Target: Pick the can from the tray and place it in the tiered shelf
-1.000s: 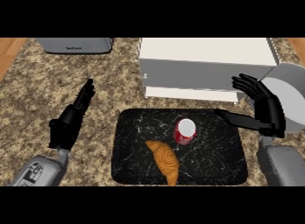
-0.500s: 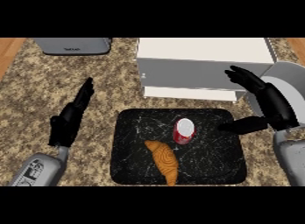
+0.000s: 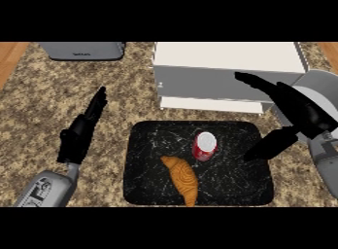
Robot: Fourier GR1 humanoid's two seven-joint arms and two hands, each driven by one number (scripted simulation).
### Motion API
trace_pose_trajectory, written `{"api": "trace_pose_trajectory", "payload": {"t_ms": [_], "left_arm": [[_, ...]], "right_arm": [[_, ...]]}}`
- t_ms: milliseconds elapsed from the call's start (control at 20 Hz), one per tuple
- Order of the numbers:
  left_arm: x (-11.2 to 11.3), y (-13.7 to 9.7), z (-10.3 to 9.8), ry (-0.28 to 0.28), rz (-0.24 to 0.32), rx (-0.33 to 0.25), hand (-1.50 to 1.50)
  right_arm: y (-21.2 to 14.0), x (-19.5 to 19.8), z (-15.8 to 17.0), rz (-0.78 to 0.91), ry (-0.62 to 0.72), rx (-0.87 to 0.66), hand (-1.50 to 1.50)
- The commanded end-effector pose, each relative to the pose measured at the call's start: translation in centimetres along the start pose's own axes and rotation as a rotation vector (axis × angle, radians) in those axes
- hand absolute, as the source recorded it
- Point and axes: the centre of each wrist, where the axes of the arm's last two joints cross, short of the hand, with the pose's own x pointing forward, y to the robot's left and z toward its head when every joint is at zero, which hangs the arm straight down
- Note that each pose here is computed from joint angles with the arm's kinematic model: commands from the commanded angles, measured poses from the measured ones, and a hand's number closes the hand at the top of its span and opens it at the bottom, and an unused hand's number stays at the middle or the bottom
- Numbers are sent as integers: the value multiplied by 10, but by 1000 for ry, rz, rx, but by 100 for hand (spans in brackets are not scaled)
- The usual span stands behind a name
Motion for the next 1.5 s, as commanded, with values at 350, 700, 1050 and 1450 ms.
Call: {"api": "trace_pose_trajectory", "payload": {"t_ms": [350,700,1050,1450], "left_arm": [[5,1,1,-2,-7,8,0],[-2,-4,10,-18,7,2,0],[-1,5,6,2,3,11,0],[-5,10,4,4,17,-3,0]], "right_arm": [[27,68,19,193,115,80,-150],[45,78,44,207,101,51,-150],[63,72,26,205,125,18,-150],[75,64,23,196,143,36,-150]]}}
